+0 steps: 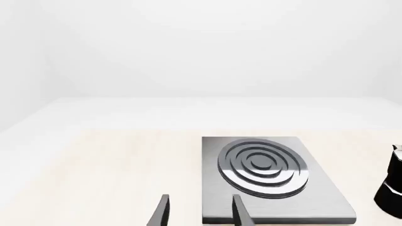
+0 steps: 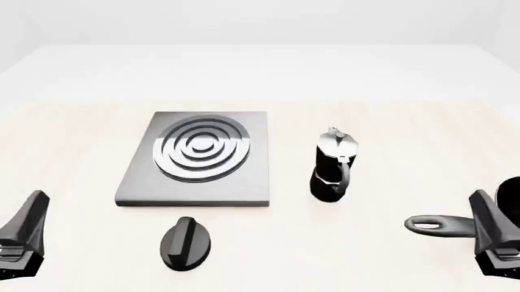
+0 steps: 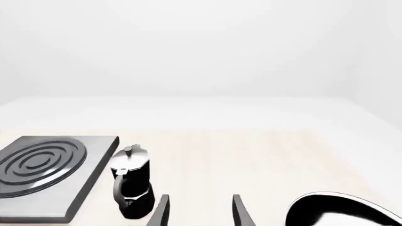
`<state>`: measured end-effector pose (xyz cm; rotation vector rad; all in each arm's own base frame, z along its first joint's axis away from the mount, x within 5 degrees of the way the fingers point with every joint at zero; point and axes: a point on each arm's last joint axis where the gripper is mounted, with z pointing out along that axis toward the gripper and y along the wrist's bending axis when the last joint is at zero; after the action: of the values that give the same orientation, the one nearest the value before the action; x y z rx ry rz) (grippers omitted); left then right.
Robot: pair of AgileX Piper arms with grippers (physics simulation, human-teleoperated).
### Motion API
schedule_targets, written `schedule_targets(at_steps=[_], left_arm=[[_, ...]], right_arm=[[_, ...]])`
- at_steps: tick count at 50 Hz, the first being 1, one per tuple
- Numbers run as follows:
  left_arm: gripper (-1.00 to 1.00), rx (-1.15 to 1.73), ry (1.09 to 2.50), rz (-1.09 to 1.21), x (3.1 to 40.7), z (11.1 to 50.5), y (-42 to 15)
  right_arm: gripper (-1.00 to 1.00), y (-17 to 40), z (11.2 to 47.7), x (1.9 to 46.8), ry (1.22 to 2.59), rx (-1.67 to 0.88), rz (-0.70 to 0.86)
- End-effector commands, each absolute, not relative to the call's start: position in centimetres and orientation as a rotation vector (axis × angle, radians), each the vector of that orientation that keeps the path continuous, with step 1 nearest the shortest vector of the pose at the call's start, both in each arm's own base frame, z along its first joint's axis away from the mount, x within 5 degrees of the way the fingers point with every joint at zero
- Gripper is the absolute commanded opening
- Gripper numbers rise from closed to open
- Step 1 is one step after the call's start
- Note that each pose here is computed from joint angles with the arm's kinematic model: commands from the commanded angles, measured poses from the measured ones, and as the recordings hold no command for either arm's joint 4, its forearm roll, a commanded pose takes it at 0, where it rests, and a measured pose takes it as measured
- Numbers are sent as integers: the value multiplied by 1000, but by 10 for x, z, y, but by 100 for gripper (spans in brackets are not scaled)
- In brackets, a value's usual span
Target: Put the moka pot on the stove.
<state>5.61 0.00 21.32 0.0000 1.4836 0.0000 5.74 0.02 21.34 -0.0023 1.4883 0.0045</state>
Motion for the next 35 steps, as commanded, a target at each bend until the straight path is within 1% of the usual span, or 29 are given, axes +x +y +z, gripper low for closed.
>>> schedule_targets(at_steps=[1,2,3,35], left_arm=[[100,0,1484,0,56,213,0],[100,0,1484,0,56,213,0],[100,0,1484,0,56,213,0],[100,0,1484,0,56,213,0]], right_arm=[[100,1,213,62,1508,-8,18],[100,1,213,63,1509,-12,22],[100,7,214,67,1518,-99,68],[100,15,217,72,1528,-199,111]])
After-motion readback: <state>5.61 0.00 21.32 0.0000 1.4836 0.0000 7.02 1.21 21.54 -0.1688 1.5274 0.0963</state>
